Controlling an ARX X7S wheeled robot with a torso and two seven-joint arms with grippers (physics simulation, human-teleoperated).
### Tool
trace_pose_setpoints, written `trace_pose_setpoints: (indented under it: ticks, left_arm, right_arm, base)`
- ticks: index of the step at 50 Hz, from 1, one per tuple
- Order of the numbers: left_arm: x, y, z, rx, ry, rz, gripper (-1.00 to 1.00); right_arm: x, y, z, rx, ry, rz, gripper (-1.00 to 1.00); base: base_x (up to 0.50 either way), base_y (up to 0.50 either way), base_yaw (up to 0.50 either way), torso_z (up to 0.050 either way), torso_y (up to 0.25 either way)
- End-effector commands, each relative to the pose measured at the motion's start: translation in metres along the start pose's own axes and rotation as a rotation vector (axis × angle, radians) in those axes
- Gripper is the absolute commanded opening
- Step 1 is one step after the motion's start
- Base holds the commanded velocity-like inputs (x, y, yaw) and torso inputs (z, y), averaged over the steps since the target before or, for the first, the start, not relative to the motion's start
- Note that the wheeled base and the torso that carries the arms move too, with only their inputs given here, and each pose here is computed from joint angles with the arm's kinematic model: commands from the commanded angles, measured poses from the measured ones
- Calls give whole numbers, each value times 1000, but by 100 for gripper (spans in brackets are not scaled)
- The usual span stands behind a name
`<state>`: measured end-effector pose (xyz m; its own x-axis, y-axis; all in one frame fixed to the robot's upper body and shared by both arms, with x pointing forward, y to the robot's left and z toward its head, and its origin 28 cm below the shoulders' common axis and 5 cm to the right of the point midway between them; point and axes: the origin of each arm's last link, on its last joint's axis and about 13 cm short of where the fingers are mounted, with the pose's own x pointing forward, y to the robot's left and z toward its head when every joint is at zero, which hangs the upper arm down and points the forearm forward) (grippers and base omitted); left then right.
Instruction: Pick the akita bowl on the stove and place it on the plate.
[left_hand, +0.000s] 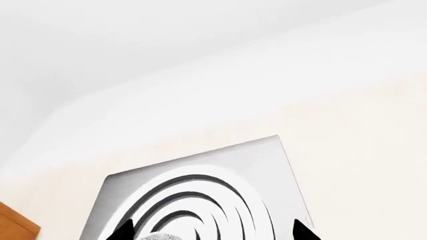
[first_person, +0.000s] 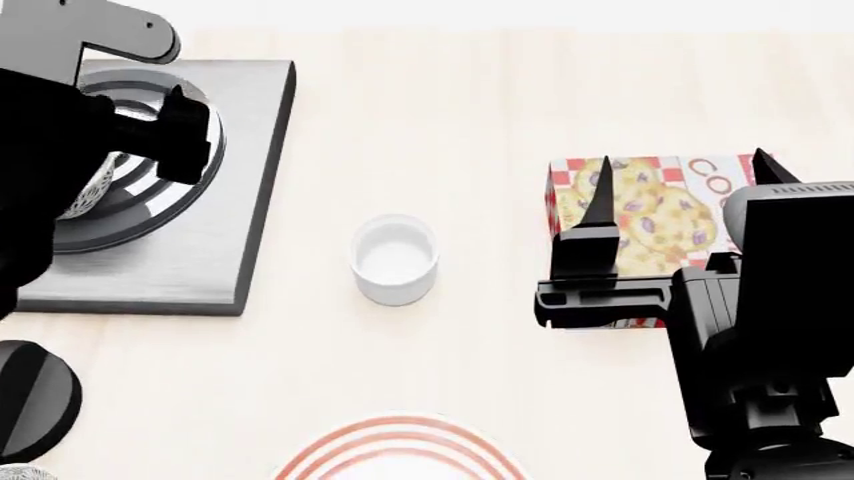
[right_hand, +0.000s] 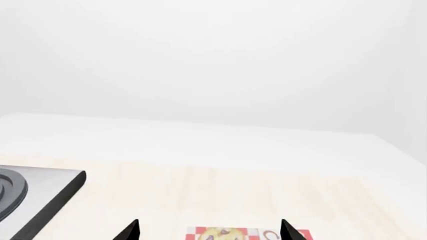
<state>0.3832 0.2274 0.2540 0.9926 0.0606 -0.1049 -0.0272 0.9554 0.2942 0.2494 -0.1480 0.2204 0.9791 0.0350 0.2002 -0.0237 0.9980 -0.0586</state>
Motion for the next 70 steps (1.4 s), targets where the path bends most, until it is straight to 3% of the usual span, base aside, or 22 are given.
trace_pose_setpoints:
  ticks: [1,34,70]
  left_arm:
    - [2,-1,-13,40,50,35,100]
    - [2,2,-41,84,127,76,100]
    - [0,9,-52,176,170,119,100]
  right_arm:
    - [1,0,-1,0,1,1,100]
    - [0,0,-1,0,2,2,100]
    - [0,0,0,1,1,1,100]
  base:
    - [0,0,0,0,0]
    - [0,0,0,0,0]
    - [0,0,0,0,0]
